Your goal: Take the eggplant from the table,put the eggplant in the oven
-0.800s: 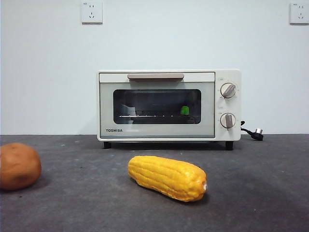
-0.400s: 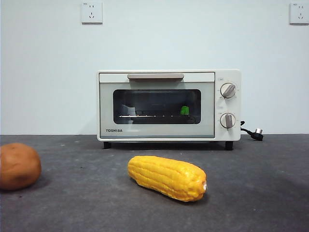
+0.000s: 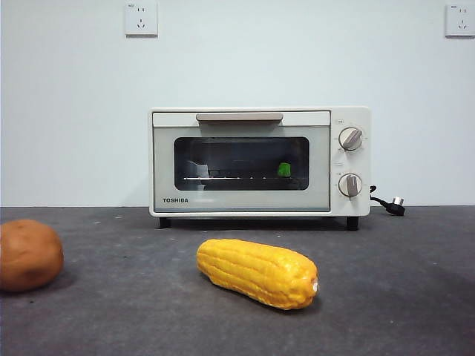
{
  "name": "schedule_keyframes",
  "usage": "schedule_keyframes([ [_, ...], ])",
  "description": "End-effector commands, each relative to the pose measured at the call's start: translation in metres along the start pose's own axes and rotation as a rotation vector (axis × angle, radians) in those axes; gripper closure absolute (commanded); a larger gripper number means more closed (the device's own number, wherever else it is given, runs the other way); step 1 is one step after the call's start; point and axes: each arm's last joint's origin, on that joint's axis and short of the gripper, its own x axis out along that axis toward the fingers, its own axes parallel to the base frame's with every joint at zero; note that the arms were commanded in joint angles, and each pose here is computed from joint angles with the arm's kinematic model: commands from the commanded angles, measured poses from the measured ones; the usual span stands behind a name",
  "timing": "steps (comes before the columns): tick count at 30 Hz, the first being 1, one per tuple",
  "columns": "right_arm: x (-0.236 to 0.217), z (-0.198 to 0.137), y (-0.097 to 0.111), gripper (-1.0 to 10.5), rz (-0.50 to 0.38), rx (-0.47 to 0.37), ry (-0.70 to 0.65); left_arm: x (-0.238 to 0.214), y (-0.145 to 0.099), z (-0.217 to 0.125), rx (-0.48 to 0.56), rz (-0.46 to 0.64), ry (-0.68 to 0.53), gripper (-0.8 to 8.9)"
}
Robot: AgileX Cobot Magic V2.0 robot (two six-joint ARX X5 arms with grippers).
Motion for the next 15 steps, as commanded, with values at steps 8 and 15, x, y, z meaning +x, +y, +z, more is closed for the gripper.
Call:
schedule_keyframes([
  [8,0.0013,-0.0028,0.0001,9.5,0.008,0.013,-0.004,0.0008,0.0001,-0.0018,0.004,-0.002,0.000,8.17],
  [15,0.0013,-0.0029,0.0001,9.5,0.009,0.012,-0.003,0.0008,0.0001,-0.0018,0.004,-0.002,0.000,8.17],
])
